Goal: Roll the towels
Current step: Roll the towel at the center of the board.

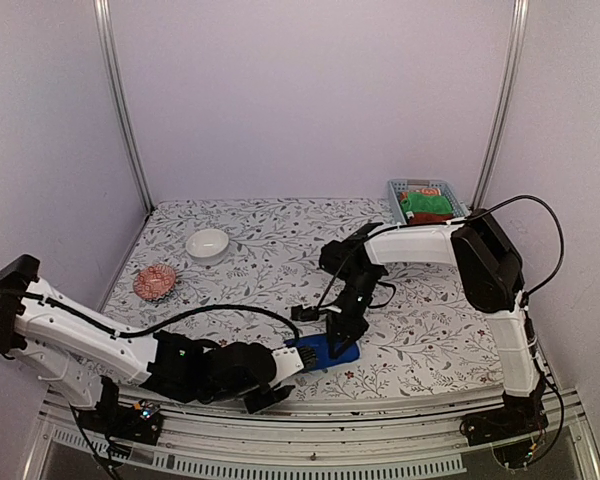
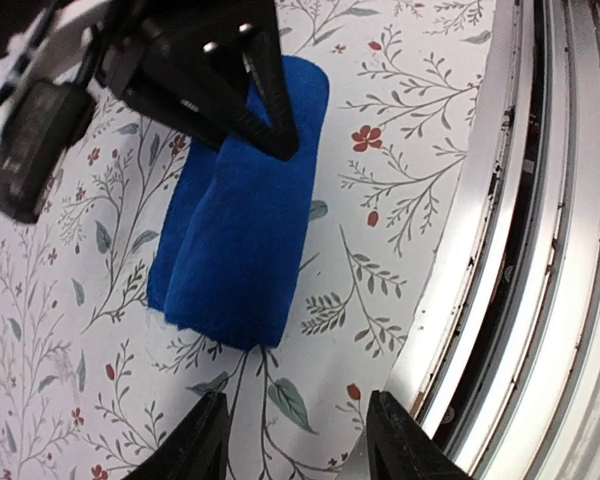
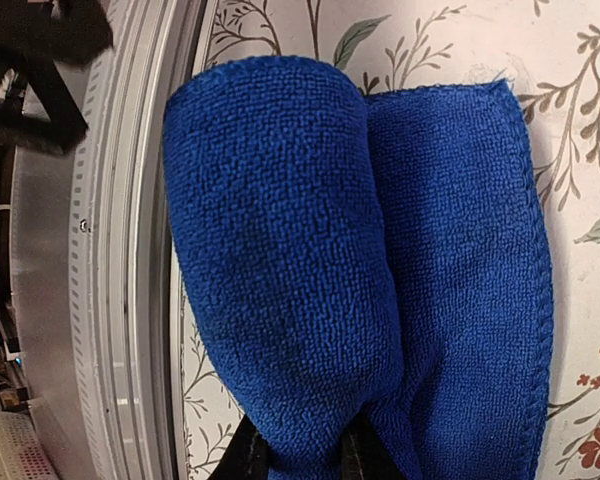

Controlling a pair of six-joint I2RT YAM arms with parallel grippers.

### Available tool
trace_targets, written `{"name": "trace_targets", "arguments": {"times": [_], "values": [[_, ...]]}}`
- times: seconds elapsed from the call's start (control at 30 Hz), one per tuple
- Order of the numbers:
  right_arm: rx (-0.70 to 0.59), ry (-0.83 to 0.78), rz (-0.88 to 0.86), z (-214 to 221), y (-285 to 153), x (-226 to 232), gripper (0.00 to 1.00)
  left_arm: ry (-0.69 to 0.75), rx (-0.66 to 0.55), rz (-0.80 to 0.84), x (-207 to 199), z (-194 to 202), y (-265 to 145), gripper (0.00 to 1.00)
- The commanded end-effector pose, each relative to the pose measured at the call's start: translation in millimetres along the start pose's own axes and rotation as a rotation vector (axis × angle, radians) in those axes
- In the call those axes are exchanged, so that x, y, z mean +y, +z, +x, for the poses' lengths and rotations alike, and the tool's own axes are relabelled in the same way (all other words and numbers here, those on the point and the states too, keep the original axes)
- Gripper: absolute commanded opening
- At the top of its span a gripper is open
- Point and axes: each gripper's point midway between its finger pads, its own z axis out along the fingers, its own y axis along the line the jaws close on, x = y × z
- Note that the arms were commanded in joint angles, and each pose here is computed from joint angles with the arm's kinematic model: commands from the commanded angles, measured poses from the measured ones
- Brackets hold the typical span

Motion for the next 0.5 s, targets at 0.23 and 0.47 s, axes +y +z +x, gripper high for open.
{"name": "trace_targets", "arguments": {"times": [0.23,0.47], "values": [[0.201,0.146,-0.093,56.6,56.7,-13.3,0.12,0.397,0.052,-0.153,-16.6,-38.6,61.0,0.58],[0.194,0.148,-0.09,57.7,57.4,-14.1,0.13,0.442,0.073,-0.266,6.2,-39.6,74.0,0.62]]}}
